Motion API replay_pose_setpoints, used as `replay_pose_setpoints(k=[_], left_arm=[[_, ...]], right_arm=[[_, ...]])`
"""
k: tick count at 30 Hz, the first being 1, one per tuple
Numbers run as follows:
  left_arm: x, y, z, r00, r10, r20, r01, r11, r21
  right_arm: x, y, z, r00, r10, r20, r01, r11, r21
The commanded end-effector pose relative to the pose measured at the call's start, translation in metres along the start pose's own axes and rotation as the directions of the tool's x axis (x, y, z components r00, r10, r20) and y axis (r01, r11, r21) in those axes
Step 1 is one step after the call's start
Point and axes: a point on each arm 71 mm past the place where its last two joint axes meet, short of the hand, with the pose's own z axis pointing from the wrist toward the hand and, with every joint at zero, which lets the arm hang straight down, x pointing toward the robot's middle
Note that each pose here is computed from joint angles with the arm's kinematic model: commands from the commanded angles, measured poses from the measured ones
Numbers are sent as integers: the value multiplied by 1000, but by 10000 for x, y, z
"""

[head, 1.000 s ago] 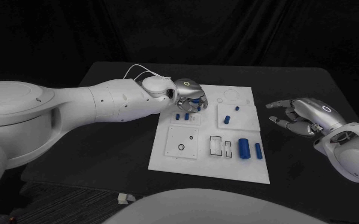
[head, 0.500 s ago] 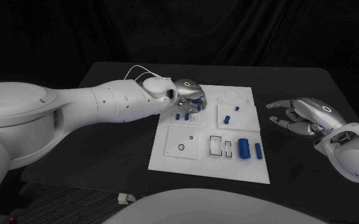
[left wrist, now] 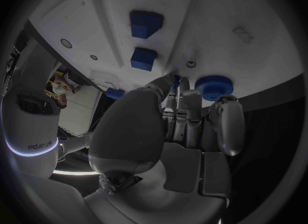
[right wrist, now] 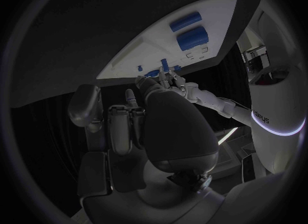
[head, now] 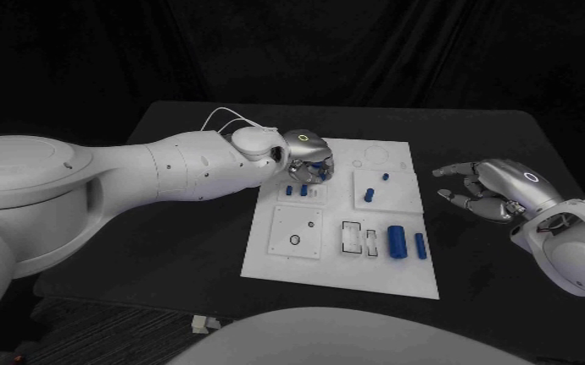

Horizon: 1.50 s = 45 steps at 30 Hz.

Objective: Assemble the parts on the task board

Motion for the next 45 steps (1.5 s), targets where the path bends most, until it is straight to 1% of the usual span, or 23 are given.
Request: replay_pose_setpoints(k=[1,8,15,18,22,24,27,28,31,34,39,45], left_arm=[[12,-20,5,1000,0,3,0,1000,13],[10,-8,-9,1000,5,21,-5,1000,15],[-7,-15,-45,998,12,59,-14,1000,27],[-19,-22,-77,997,15,80,-17,999,30],[-44,-27,-149,995,14,101,-17,999,28],[-77,-19,-191,994,15,108,-18,1000,24],[-174,7,-252,993,21,112,-23,1000,17],[-198,15,-266,994,23,112,-24,1000,15],[-312,58,-349,994,29,103,-29,1000,2],[-365,98,-414,996,30,90,-29,1000,-11],[-374,166,-493,998,24,49,-22,999,-36],[-339,216,-535,1000,11,1,-11,998,-58]], right_arm=[[8,0,-2,1000,-3,-1,3,1000,4],[10,-1,0,1000,-3,-2,3,1000,5],[14,-2,1,1000,-3,-3,3,1000,5],[14,-3,0,1000,-3,-3,3,1000,4],[15,-6,-1,1000,-3,-4,4,1000,6],[16,-7,-1,1000,-3,-5,4,1000,7],[17,-10,-2,1000,-4,-7,4,1000,9],[17,-10,-2,1000,-4,-7,4,1000,10],[18,-15,-5,1000,-4,-10,4,1000,13],[21,-20,-5,1000,-4,-14,4,1000,15],[26,-25,-5,1000,-5,-21,5,1000,17],[38,-24,-6,1000,-4,-27,4,1000,17]])
